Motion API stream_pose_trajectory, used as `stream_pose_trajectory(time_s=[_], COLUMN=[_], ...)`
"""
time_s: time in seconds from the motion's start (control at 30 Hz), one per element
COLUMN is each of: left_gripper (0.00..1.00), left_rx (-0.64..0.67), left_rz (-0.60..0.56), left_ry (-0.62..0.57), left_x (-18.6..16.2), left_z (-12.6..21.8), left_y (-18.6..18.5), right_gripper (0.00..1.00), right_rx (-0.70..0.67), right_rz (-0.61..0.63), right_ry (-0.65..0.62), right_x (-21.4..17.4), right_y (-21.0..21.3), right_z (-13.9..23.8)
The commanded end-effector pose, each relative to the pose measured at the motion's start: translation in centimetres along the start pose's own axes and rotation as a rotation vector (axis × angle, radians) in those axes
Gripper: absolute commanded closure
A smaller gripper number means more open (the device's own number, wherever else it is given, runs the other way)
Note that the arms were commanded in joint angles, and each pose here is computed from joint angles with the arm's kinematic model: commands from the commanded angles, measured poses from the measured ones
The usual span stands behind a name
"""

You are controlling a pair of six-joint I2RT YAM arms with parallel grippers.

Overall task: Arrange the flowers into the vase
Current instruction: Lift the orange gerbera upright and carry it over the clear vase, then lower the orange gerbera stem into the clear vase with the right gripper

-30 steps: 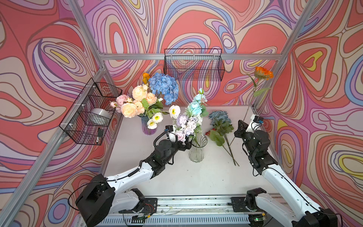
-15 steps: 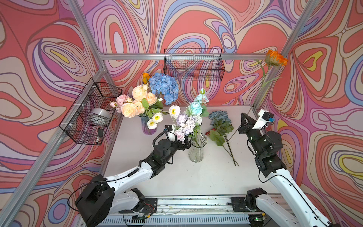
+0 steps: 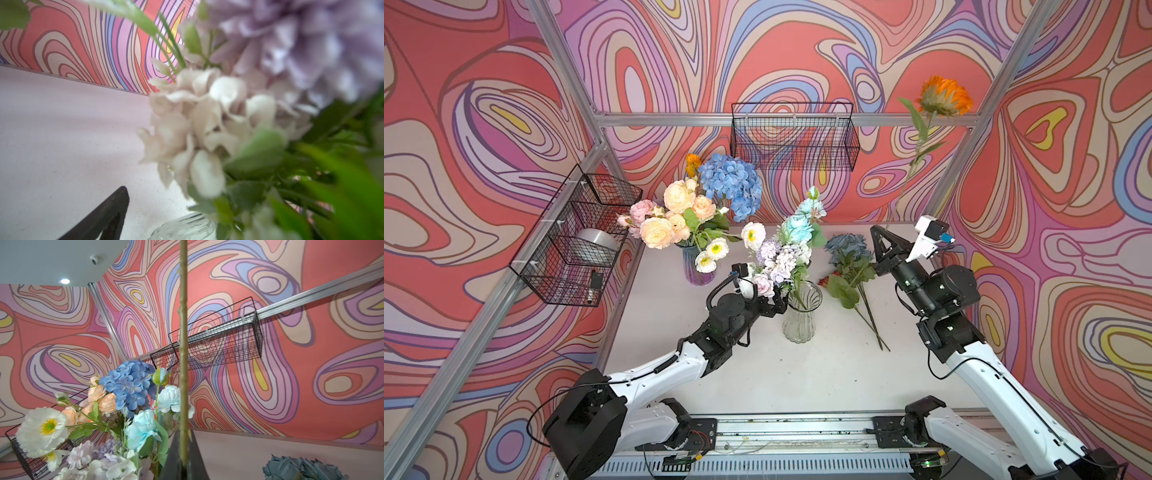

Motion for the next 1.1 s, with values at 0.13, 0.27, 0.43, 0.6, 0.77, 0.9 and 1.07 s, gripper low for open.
stream_pose_trajectory(time_s=[0.13,0.27,0.43,0.6,0.77,0.9,1.07], left_gripper=[0.0,0.0,0.0,0.0,0.0,0.0,0.0], left_rx=[-0.022,-0.016,-0.02,-0.019,-0.02,-0.016,-0.016], left_rz=[0.014,0.013,0.009,0.011,0.007,0.005,0.008], left_ry=[-0.041,-0.042,-0.038,-0.04,-0.038,-0.036,-0.031], left_x=[1.0,1.0,1.1,1.1,1.2,1.2,1.2], left_z=[0.5,0.5,0.5,0.5,0.4,0.4,0.3], left_y=[-0.6,-0.5,-0.6,-0.6,-0.7,-0.7,-0.7], right_gripper=[1.0,1.0,1.0,1.0,1.0,1.0,1.0], right_rx=[0.198,0.283,0.356,0.369,0.331,0.254,0.175], right_rz=[0.087,0.168,0.252,0.31,0.354,0.384,0.382], right_ry=[-0.048,-0.048,-0.058,-0.072,-0.062,-0.032,0.011], right_x=[0.6,0.2,-0.1,-0.9,-1.9,-3.3,-5.6], right_y=[5.8,9.5,13.0,14.7,14.4,13.5,12.2], right_z=[-2.8,-4.2,-5.2,-5.8,-5.7,-5.2,-4.0])
Point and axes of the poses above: each gripper's point midway between its finger pads, its own z axis back along the fingers, its own y axis along the line the jaws close on, x = y × z, the point moved 8 cm from there along z, back along the fingers, and after that the axes turned 14 degrees about z, right-handed, at the moved point
